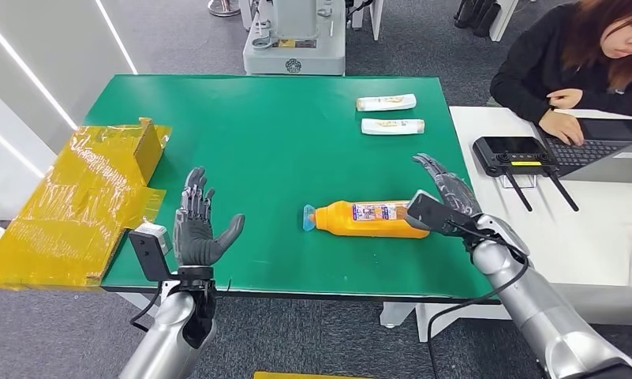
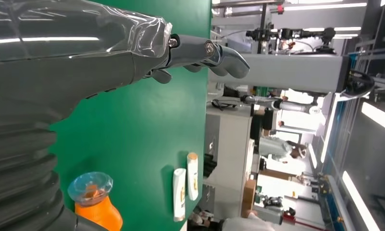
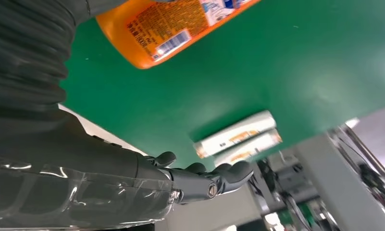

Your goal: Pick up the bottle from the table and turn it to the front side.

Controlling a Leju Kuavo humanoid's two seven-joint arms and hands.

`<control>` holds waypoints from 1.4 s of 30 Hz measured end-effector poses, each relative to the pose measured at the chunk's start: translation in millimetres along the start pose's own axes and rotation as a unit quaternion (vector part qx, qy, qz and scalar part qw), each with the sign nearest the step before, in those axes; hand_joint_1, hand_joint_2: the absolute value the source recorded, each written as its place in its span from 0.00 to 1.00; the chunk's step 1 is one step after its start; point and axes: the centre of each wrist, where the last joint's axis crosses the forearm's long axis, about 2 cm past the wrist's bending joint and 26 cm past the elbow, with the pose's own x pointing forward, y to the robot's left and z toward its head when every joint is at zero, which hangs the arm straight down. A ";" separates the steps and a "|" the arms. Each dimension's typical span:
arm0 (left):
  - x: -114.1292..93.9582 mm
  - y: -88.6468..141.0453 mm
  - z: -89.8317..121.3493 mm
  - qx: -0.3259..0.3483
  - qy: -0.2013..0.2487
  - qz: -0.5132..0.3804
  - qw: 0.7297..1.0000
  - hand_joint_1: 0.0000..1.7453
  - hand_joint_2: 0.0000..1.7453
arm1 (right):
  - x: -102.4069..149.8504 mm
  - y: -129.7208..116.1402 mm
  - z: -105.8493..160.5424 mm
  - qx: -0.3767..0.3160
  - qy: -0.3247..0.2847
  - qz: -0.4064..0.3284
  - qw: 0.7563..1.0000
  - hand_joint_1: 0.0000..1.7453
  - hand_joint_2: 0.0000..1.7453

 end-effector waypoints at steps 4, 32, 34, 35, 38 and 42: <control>-3.3 -1.5 -4.4 -0.010 0.005 0.004 1.000 0.00 1.00 | -3.0 -8.6 -12.0 0.057 0.030 -0.016 0.998 0.00 1.00; -10.5 -3.6 -11.4 -0.046 0.027 0.012 0.999 0.00 1.00 | 41.5 27.8 -58.0 0.290 0.081 0.048 0.952 0.00 1.00; -10.5 -3.7 -11.6 -0.046 0.029 0.014 0.998 0.00 1.00 | 44.4 28.6 -60.1 0.303 0.084 0.070 0.947 0.00 1.00; -10.4 -3.7 -11.6 -0.046 0.030 0.015 0.998 0.00 1.00 | 45.9 28.9 -61.2 0.308 0.086 0.081 0.944 0.00 1.00; -10.4 -3.7 -11.7 -0.045 0.035 0.018 0.998 0.00 1.00 | 48.6 29.7 -63.1 0.319 0.087 0.108 0.938 0.00 1.00; -10.9 -3.3 -10.3 -0.042 0.040 0.021 0.998 0.00 1.00 | 49.5 32.3 -63.1 0.322 0.080 0.137 0.933 0.00 1.00</control>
